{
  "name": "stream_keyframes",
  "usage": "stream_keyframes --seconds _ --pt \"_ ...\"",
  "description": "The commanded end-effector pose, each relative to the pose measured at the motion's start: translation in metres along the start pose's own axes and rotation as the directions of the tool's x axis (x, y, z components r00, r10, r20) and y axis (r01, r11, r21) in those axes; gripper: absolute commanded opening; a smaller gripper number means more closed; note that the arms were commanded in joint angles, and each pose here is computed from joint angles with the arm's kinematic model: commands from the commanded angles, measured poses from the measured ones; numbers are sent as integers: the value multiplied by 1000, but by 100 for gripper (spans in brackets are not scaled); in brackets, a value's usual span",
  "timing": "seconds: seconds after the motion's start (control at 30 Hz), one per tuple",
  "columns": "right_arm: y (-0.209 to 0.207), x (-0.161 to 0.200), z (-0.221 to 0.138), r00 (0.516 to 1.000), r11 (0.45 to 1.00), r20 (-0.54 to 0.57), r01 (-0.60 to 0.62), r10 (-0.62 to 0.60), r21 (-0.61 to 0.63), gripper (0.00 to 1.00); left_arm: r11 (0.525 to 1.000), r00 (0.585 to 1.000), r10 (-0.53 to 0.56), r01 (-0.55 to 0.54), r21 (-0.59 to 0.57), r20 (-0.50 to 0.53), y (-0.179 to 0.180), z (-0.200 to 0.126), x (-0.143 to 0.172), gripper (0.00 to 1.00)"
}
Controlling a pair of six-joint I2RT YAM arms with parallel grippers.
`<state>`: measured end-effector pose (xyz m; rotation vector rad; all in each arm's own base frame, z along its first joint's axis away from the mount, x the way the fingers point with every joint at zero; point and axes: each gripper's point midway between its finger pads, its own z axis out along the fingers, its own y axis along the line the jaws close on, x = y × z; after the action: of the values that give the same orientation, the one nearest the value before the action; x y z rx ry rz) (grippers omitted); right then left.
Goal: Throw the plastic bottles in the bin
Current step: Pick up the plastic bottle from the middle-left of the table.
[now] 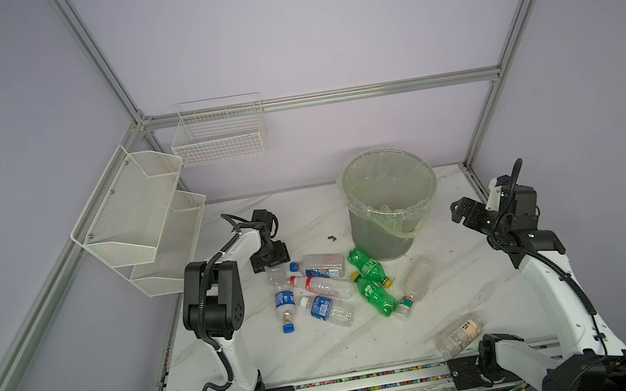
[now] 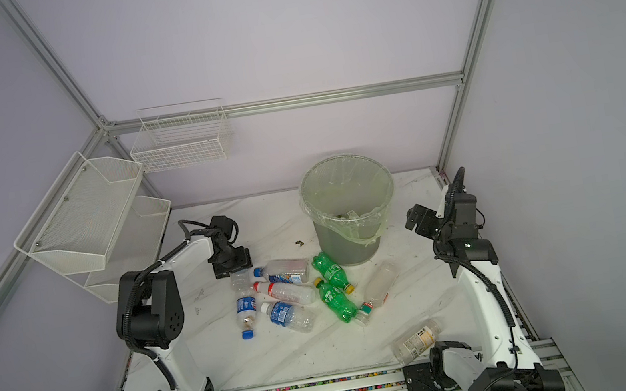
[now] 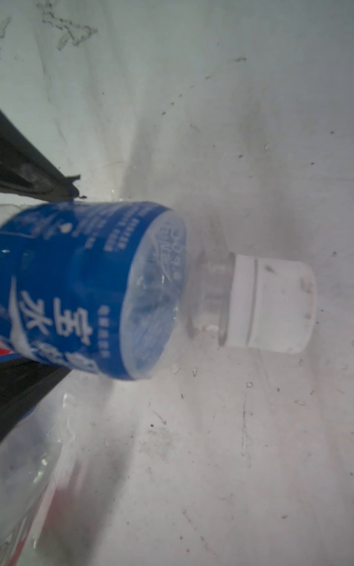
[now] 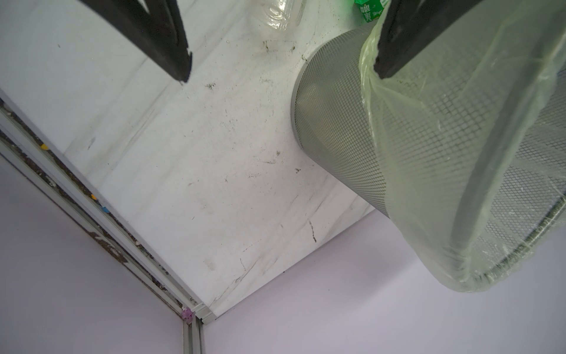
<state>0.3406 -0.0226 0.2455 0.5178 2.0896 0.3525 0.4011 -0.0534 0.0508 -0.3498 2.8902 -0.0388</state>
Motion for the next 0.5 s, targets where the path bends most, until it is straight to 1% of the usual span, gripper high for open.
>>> stream_keyframes --seconds 0.0,0.07,0.1,0.2,0.27,0.33,0.37,0.47 --pt "-1 -4 -5 999 1000 32 -4 4 -1 97 1000 1000 12 -12 -14 -1 4 4 6 74" --pt "-1 -3 -6 999 1000 32 -5 5 -1 97 1000 1000 13 -13 -16 -3 4 5 6 69" --pt "-1 -3 -6 999 1000 32 -6 6 -1 97 1000 1000 14 -14 -16 -3 4 5 6 68" --pt "-1 -2 -6 999 1000 33 -4 4 0 97 1000 1000 15 -15 -16 2 4 4 4 56" --pt "-2 -3 -7 999 1000 35 -6 5 2 97 1000 1000 16 -16 -17 3 4 4 4 51" --pt "-2 -3 -7 999 1000 36 -5 5 2 97 1000 1000 18 -18 -18 3 4 4 4 49" --pt "-2 -3 -7 999 1000 38 -4 4 2 97 1000 1000 19 -19 -18 4 4 4 4 47" --pt "-2 -3 -7 999 1000 35 -4 4 2 97 1000 1000 19 -19 -17 16 4 0 1 47"
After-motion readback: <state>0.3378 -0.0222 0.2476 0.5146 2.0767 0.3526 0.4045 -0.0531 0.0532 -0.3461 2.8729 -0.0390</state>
